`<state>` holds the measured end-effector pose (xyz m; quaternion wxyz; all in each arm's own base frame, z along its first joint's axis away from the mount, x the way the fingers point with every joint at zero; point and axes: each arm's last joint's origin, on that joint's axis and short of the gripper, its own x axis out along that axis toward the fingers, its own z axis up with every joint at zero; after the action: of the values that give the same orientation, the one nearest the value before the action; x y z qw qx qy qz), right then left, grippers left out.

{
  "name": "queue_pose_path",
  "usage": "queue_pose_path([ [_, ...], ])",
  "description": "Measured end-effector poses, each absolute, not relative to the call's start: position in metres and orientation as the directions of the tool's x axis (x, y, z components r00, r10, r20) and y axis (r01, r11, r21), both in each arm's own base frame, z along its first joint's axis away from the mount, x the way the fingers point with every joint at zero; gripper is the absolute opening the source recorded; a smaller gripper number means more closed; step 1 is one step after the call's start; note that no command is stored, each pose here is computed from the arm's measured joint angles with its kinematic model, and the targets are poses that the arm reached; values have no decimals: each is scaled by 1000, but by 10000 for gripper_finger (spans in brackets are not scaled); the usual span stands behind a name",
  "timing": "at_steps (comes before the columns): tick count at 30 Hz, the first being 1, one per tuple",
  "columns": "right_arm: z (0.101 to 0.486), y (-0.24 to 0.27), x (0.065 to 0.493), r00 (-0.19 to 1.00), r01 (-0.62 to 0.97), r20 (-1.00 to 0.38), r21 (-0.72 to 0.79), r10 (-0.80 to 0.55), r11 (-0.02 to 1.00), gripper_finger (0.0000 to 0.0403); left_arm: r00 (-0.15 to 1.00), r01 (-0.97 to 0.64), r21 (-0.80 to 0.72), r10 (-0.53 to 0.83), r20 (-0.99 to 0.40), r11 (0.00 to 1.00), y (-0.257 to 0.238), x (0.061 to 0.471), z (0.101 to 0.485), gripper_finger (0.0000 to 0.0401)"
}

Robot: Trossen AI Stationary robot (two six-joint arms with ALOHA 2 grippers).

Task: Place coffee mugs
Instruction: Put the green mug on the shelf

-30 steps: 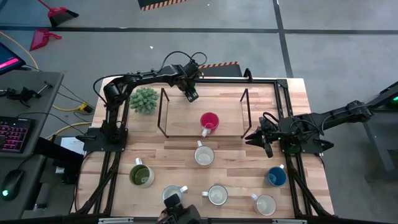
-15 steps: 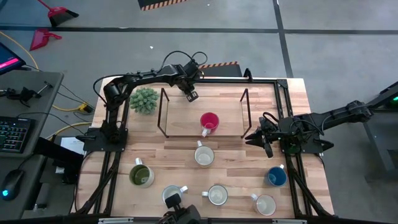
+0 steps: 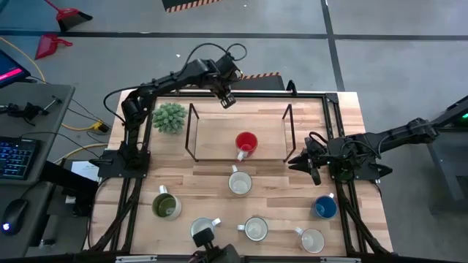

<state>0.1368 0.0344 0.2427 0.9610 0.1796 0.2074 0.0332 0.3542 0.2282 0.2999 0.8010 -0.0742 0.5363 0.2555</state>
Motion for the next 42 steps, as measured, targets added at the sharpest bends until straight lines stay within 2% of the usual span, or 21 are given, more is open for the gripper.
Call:
queue_pose_path([
  [10, 243, 33, 137, 919, 34, -384, 301, 89, 953, 80, 79, -343, 124, 160, -984, 931, 160, 351, 314, 8],
  [17, 243, 33, 137, 920, 24, -384, 270, 85, 963, 80, 154, -287, 95, 144, -978, 953, 128, 355, 328, 8],
  [22, 243, 32, 137, 921, 48, -382, 299, 73, 953, 80, 126, -290, 92, 133, -983, 953, 112, 356, 312, 8],
  [27, 243, 32, 137, 922, 73, -381, 334, 63, 940, 80, 160, -257, 133, 178, -971, 957, 96, 354, 305, 8],
  [39, 245, 32, 138, 929, 84, -365, 378, 65, 922, 80, 186, -324, 103, 171, -968, 940, 96, 345, 267, 8],
  [42, 246, 32, 138, 933, 82, -353, 387, 66, 918, 80, 211, -322, 115, 190, -959, 940, 98, 347, 267, 8],
])
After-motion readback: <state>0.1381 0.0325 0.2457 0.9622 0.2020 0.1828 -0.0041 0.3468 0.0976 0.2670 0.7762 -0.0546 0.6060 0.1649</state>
